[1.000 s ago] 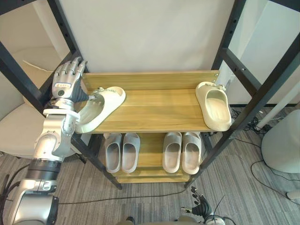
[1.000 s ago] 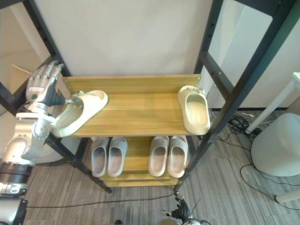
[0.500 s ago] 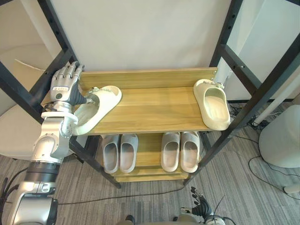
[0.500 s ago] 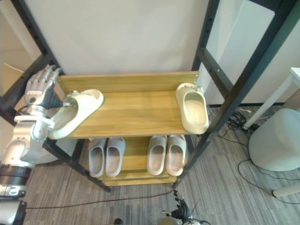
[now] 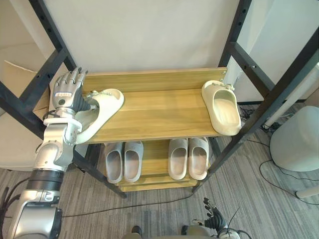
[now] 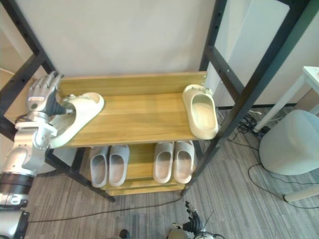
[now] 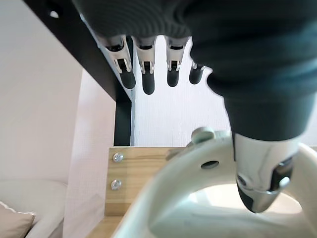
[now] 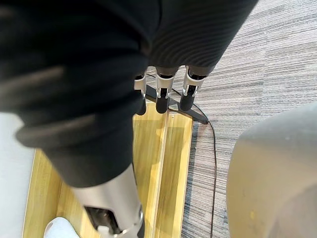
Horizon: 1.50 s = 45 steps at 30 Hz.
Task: Organize the slippers on the shoe rack
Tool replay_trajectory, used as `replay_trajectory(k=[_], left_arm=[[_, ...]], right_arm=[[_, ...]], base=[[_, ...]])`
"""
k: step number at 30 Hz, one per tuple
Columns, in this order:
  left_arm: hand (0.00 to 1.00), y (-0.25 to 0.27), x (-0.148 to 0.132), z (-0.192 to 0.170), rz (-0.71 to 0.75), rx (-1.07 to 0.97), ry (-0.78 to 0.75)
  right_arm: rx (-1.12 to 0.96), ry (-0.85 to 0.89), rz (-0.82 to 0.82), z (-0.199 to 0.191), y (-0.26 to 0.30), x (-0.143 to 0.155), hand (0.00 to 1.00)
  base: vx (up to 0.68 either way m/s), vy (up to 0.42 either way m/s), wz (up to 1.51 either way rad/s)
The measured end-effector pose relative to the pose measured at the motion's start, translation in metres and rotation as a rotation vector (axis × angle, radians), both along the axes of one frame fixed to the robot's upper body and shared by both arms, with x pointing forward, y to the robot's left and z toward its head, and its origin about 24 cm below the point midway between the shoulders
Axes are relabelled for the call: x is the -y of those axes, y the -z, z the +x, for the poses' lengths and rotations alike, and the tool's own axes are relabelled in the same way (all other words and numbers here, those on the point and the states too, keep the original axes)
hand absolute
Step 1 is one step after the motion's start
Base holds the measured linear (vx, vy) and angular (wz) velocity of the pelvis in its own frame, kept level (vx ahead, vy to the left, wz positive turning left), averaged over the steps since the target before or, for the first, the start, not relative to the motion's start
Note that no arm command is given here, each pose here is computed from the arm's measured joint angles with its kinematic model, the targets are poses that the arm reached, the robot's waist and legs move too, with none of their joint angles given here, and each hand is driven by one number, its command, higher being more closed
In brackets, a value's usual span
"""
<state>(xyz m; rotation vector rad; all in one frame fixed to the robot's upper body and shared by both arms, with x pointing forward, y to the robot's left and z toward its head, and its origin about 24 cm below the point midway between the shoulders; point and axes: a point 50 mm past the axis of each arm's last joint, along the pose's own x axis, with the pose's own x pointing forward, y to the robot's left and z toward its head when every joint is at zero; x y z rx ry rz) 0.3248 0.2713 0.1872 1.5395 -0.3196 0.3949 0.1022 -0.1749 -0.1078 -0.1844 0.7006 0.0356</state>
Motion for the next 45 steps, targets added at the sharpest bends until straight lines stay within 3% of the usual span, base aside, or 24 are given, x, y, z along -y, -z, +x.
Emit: replay_trajectory(k=[16,17,45], left_arm=[[0.00,-0.014,0.017,0.013,0.010,0.027,0.042],[1.00,-0.013,0.018,0.014,0.009,0.022,0.043],[1.00,-0.028,0.048,0.024,-0.036,0.069,0.147]], right_arm=[[0.026,0.004,0.008,0.003,-0.004,-0.001,0.00],[0.026,0.004,0.008,0.003,-0.004,-0.001,0.00],[0.067,0.014,0.000,0.009,-0.011,-0.001,0.00]], base=[[0.00,0.002,-0.02],[0.01,0.002,-0.05],[0.00,0.002,-0.01]])
